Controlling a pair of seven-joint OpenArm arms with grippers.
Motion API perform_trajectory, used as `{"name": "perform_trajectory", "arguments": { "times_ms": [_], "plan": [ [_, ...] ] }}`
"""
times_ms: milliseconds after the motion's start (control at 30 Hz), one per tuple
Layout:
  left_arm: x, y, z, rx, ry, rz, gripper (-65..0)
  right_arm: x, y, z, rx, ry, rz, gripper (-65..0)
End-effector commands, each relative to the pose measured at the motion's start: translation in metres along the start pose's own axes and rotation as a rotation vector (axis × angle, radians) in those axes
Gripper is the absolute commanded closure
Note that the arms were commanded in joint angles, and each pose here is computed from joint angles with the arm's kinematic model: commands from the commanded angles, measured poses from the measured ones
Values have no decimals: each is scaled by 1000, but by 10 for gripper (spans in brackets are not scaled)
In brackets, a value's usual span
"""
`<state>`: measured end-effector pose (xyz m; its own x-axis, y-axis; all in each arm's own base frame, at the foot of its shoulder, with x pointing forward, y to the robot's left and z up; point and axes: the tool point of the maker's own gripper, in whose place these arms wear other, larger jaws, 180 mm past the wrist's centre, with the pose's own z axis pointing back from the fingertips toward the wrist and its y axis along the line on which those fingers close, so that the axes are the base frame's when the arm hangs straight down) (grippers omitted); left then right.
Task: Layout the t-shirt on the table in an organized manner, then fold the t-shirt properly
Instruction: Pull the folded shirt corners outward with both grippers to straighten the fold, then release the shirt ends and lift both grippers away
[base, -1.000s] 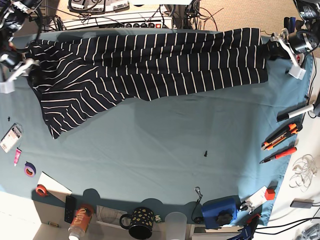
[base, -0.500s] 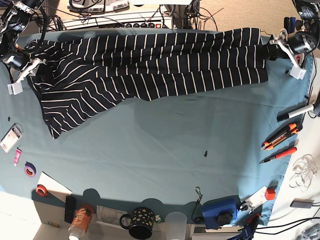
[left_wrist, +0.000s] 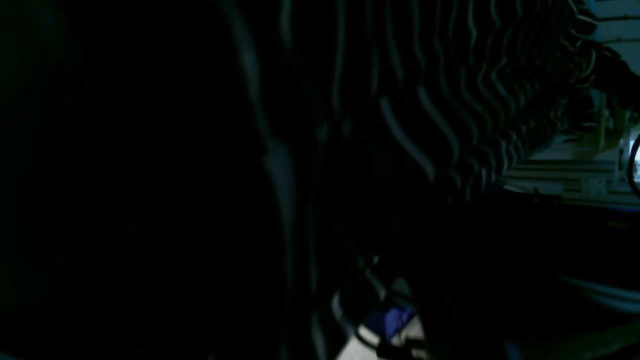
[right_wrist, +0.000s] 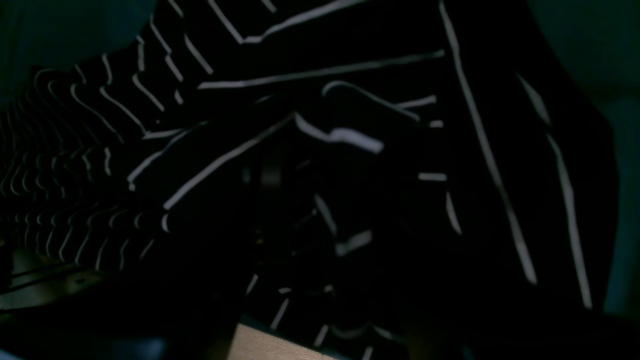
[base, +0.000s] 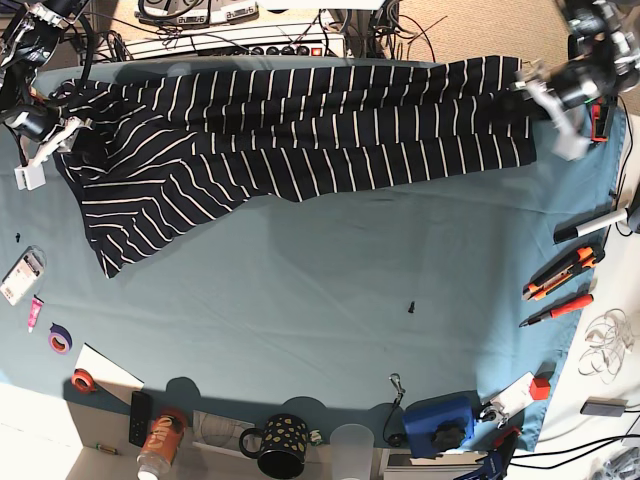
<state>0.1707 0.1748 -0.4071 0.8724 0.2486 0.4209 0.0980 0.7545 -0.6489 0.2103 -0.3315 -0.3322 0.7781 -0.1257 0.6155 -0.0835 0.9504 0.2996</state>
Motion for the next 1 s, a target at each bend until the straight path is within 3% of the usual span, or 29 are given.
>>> {"name": "perform_trajectory", "arguments": {
  "times_ms": [0,100,200,233,367,500,733,867,967],
  "plan": [
    [-34,20,1,113,161,18,-258,17,-1,7,-5,-45,32,-191],
    [-37,19,-4,122,175,36,-205,17,-1,7,-5,-45,32,-191],
    [-39,20,-2,126,190,37,-10,17,-1,7,-5,-46,32,-191],
    [-39,21,0,130,198,32,0,17,-1,7,-5,-46,32,-191],
    [-32,31,9,161,211,-2,0,19,1,8,8,-57,29,-191],
    [-3,50,22,242,188,-82,0,33,16,9,91,-128,14,-191],
    [75,81,49,433,101,-250,0,37,17,9,91,-140,19,-191],
    [111,100,75,580,60,-273,0,33,11,8,62,-116,24,-191],
    [124,107,91,638,57,-259,0,32,10,8,54,-109,26,-191]
  ]
}}
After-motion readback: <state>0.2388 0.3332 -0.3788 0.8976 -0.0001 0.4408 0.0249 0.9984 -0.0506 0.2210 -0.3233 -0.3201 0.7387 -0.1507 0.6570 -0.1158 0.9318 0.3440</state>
